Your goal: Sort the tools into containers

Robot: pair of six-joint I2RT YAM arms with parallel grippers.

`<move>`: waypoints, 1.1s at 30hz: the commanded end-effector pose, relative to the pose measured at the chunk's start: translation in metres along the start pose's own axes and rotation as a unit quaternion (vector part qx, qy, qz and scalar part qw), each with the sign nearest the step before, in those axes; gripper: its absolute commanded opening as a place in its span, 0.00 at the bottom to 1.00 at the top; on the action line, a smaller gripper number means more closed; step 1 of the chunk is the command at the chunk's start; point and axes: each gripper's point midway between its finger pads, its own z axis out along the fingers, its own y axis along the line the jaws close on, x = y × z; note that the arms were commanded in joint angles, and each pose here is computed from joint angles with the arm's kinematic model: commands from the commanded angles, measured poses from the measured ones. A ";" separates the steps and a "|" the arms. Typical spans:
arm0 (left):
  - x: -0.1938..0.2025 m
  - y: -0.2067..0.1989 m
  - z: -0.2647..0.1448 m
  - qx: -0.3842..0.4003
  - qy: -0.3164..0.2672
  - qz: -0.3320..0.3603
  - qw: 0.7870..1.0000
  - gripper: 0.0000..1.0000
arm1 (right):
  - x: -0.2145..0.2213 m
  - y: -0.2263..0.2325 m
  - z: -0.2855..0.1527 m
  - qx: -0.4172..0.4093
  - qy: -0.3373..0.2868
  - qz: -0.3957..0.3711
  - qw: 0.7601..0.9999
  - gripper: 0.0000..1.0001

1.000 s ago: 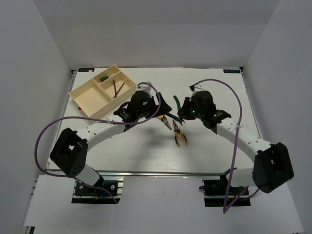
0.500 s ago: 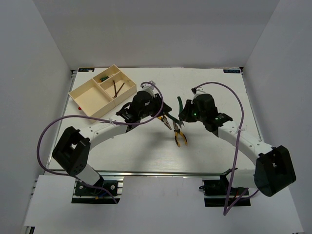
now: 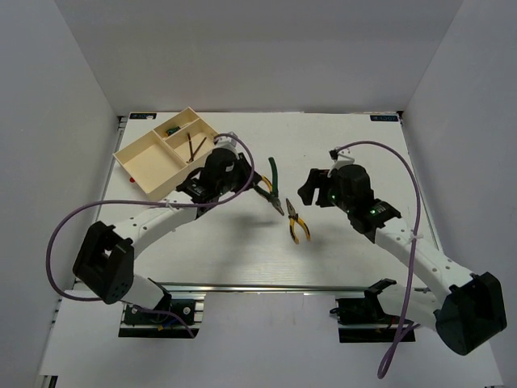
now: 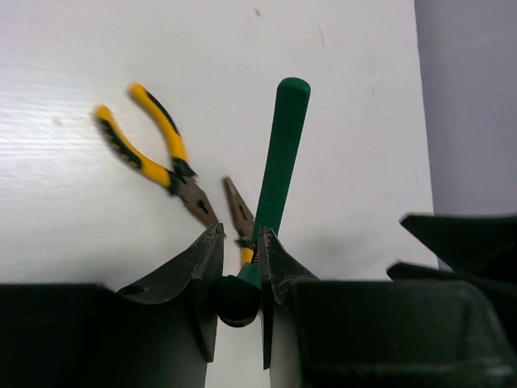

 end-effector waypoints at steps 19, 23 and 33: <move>-0.221 0.161 -0.093 -0.141 -0.172 -0.005 0.975 0.00 | 0.052 -0.033 -0.026 0.030 0.012 -0.028 0.999 0.83; -0.244 0.192 -0.104 -0.161 -0.182 -0.013 0.970 0.00 | 0.066 -0.038 -0.025 0.033 0.023 -0.030 0.999 0.83; -0.254 0.264 -0.104 -0.167 -0.185 -0.045 0.967 0.00 | 0.078 -0.040 -0.025 0.026 0.030 -0.028 0.999 0.82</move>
